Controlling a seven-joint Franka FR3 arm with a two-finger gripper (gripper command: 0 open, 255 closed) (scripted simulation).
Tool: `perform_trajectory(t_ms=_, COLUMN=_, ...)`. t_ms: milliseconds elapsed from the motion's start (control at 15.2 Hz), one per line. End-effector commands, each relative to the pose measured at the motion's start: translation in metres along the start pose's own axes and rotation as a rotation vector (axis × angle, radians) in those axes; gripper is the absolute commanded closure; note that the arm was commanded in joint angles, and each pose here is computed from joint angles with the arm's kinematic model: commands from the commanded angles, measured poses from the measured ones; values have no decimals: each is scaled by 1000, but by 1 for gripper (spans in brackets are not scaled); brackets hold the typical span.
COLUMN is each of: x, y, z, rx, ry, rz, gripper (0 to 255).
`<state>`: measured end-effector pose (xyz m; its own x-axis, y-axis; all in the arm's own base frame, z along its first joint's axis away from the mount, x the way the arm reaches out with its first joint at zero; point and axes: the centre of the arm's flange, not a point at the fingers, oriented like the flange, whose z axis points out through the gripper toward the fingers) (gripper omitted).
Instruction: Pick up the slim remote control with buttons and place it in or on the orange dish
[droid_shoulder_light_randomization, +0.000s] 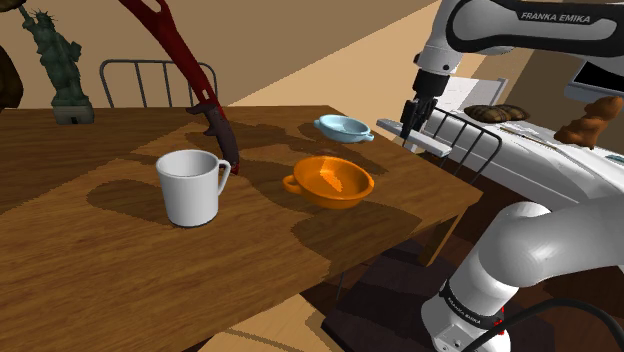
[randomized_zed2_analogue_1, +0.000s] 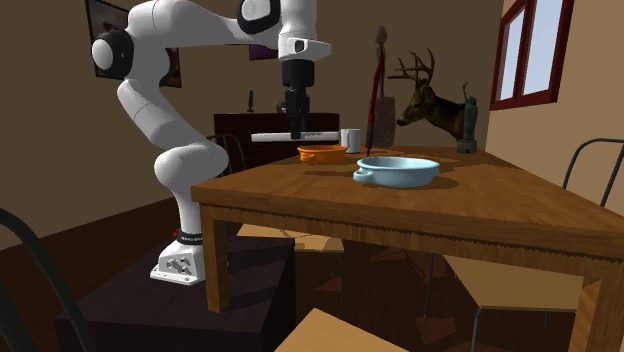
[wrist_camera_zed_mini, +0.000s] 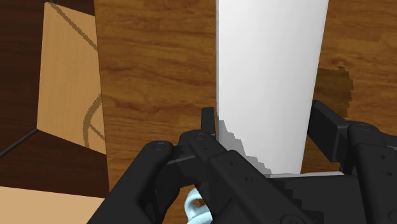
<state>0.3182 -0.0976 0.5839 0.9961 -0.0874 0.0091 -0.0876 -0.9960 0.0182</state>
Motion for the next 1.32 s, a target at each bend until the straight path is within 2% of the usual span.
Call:
perform_trajectory(t_ms=0, x=0, y=1, z=-11, rx=0, ry=0, rz=0, gripper=255)
perform_trajectory(t_ms=264, x=0, y=1, z=-27, rx=0, ry=0, rz=0, gripper=255)
perform_trajectory(t_ms=1254, x=14, y=-196, z=-35, rx=0, ry=0, rz=0, gripper=255)
